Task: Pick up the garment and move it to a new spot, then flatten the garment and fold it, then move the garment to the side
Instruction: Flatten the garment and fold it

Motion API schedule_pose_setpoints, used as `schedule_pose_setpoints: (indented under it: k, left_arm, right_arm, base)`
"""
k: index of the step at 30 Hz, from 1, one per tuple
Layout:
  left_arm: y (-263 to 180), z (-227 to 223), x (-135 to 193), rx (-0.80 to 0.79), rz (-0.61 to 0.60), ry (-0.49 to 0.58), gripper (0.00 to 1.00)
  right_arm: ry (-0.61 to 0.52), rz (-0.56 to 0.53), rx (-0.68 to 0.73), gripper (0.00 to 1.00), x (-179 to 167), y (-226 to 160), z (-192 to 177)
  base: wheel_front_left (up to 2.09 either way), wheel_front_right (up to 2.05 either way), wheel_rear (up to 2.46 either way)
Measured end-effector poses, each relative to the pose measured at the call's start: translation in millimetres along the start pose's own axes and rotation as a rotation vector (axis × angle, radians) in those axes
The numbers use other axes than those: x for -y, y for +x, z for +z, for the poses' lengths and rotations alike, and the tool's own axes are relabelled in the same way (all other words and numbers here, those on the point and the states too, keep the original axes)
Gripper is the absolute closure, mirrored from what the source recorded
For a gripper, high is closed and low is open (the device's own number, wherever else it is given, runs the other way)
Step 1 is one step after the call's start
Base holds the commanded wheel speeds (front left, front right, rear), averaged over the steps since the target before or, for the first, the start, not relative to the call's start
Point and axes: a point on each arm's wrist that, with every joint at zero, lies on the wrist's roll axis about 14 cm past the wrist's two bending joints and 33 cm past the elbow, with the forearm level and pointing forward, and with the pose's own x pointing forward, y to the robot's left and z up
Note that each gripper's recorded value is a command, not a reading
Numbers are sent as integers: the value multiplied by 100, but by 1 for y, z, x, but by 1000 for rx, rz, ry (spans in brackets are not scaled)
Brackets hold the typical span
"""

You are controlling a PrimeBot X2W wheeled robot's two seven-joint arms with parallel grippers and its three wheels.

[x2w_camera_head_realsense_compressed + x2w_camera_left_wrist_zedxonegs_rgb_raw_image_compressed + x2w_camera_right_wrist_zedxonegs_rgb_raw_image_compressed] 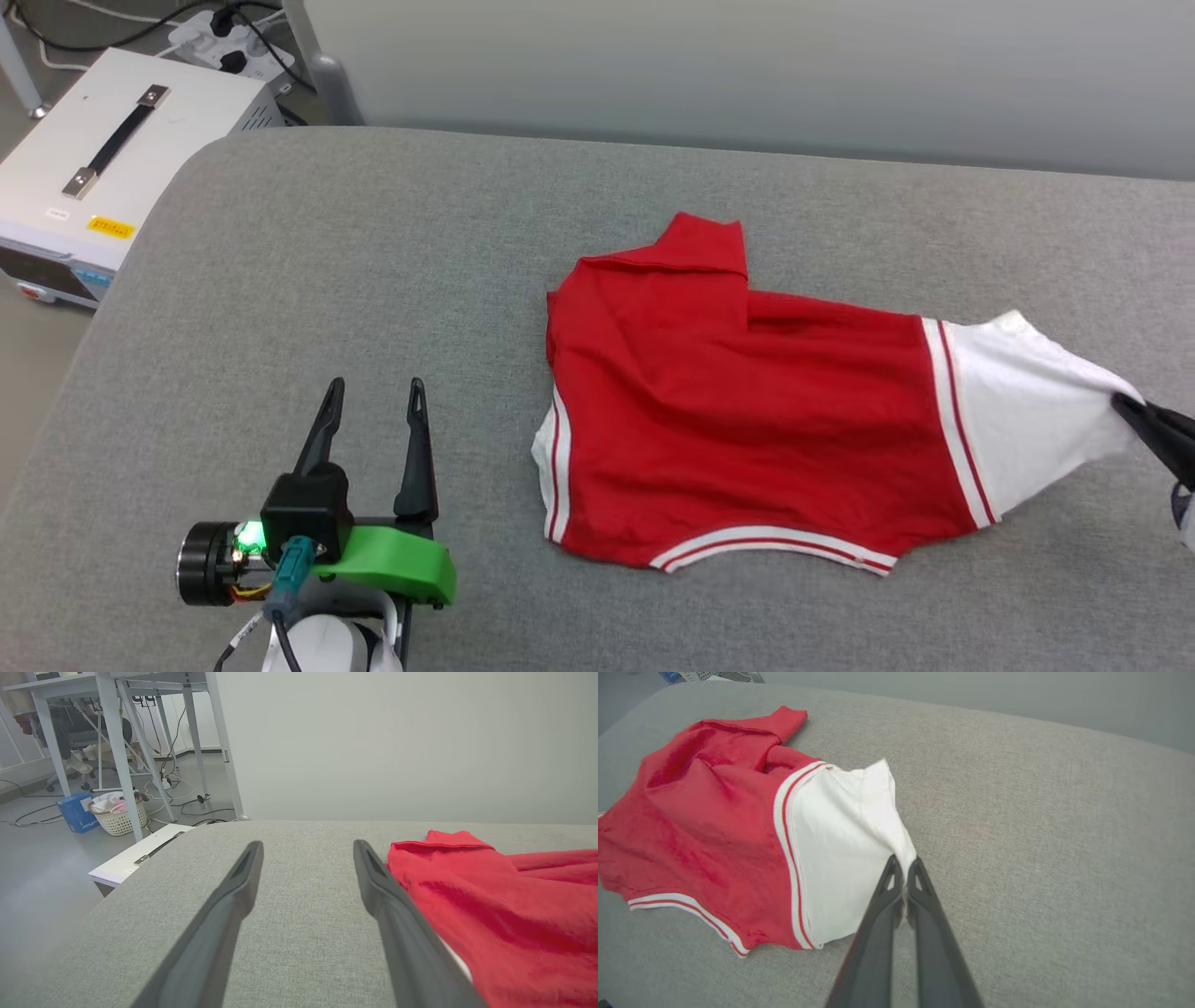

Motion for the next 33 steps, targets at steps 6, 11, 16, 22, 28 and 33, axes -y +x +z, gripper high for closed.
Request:
schedule_pose_setpoints:
  k: [6, 11, 16, 22, 28, 33]
  left_arm:
    - [2, 0, 9, 2, -28, 1, 0]
    - [1, -5, 9, -13, -34, 0, 0]
    - [0, -12, 8, -36, -31, 9, 0]
    - [-1, -22, 4, -66, -19, 12, 0]
    - [-2, -21, 1, -64, -11, 13, 0]
    - [-2, -11, 2, -35, -30, 16, 0]
  right_arm:
    - [120, -188, -67, 100, 55, -40, -41]
    - [213, -314, -136, 100, 88, -60, -76]
    - [275, -448, -260, 100, 119, -83, -121]
    - [365, -491, -333, 100, 115, -82, -161]
    - [305, -501, -220, 0, 117, -75, -143]
    - [194, -466, -36, 0, 110, -68, -100]
  base:
    - [0, 0, 0]
    - [0, 0, 0]
    - [0, 0, 0]
    - [0, 0, 0]
    - [0, 0, 0]
    - [0, 0, 0]
